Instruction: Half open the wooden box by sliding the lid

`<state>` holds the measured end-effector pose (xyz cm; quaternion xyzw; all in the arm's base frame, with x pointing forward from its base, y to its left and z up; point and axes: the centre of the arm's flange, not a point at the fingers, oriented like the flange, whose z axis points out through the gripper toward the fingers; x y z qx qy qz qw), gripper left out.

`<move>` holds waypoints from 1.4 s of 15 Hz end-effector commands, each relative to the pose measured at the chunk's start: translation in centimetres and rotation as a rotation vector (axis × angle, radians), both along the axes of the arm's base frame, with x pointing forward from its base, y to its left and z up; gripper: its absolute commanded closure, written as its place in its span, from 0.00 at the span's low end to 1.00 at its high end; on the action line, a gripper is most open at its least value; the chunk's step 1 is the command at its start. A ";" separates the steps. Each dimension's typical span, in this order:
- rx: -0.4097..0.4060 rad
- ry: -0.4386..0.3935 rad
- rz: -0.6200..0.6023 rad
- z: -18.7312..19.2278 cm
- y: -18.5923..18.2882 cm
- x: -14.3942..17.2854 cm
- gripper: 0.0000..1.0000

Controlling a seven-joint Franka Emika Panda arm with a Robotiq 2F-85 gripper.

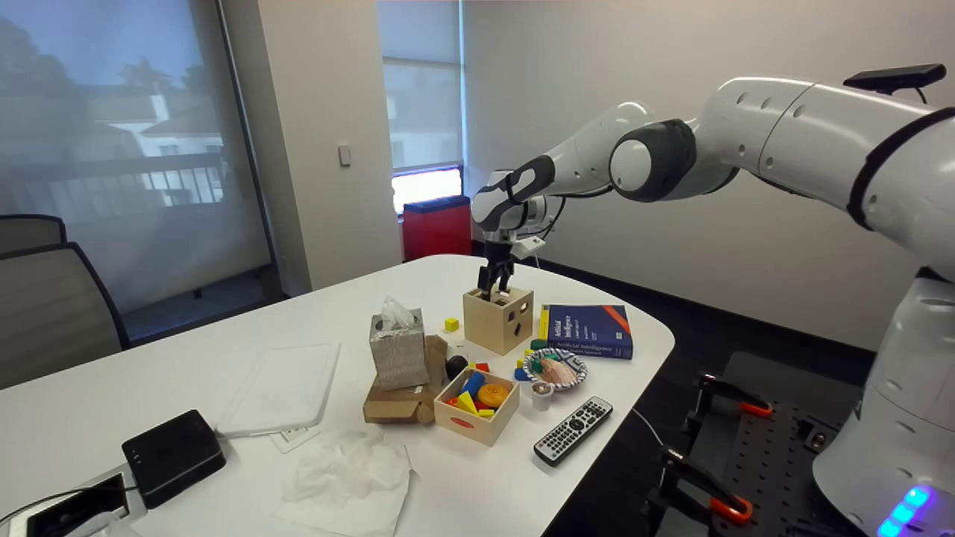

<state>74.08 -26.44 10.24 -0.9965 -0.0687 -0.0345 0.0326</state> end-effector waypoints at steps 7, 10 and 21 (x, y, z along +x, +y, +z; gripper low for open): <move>-0.092 0.028 -0.042 0.2 -0.6 1.8 0.00; -0.121 0.038 -0.058 0.3 -1.0 1.6 0.00; -0.170 0.051 -0.113 0.5 -2.8 0.8 0.00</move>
